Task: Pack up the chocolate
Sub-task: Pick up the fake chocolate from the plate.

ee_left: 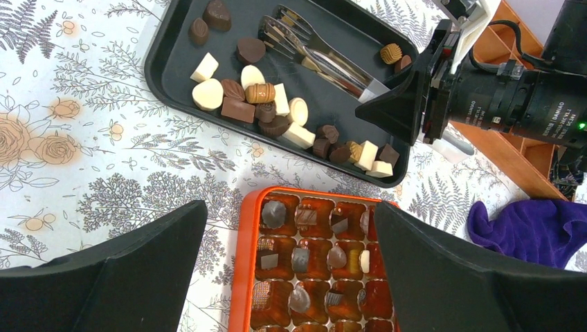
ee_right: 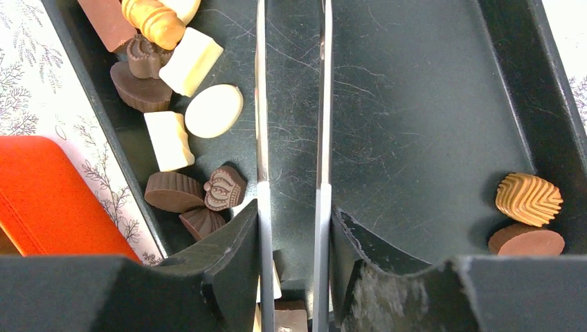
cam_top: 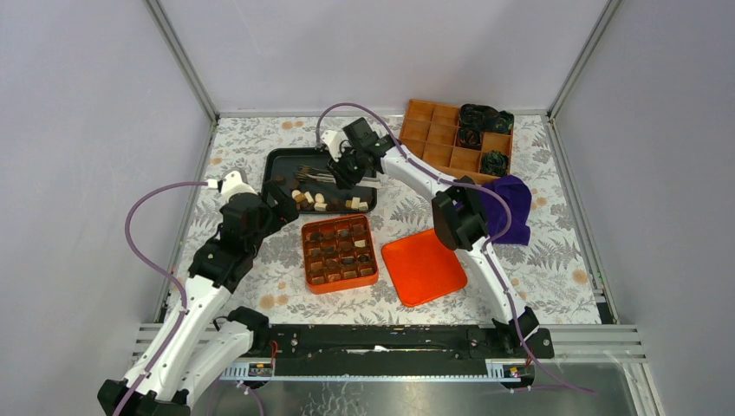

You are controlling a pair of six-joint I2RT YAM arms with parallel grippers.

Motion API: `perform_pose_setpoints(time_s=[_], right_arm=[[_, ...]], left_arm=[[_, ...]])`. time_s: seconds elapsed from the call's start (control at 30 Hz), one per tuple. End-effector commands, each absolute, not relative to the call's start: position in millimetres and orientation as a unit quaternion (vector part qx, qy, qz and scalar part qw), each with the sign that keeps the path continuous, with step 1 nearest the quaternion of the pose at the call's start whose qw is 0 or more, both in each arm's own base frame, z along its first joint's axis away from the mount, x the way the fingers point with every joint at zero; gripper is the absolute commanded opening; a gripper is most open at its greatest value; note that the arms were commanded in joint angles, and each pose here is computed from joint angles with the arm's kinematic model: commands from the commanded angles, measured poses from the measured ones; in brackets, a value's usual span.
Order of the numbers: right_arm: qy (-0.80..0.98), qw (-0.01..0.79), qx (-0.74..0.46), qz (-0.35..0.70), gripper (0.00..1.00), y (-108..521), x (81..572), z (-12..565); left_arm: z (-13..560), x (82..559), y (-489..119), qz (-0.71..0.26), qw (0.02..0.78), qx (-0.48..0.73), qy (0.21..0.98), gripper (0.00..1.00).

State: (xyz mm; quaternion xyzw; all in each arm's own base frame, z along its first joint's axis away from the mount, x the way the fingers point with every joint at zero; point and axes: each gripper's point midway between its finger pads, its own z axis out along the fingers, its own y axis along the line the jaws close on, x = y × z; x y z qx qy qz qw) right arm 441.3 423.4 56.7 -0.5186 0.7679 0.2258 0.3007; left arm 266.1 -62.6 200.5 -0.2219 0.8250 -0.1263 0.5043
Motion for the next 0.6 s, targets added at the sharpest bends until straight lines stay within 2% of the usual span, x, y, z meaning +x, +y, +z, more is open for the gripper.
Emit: perform_pose_setpoints(time_s=[0.0,0.27,0.57], right_arm=[[0.741,0.358,-0.519,0.230,0.28,439,453,100],[0.737,0.385,-0.499,0.243,0.17,425,453,143],[0.742,0.388,-0.477,0.267,0.11,407,443,175]], left_arm=[[220,271,-59,-0.125,0.524,-0.223,0.813,0.99],[217,273,-64,-0.138,0.523,-0.223,0.811,0.99],[216,272,-68,-0.153,0.525,-0.222,0.807,0.99]])
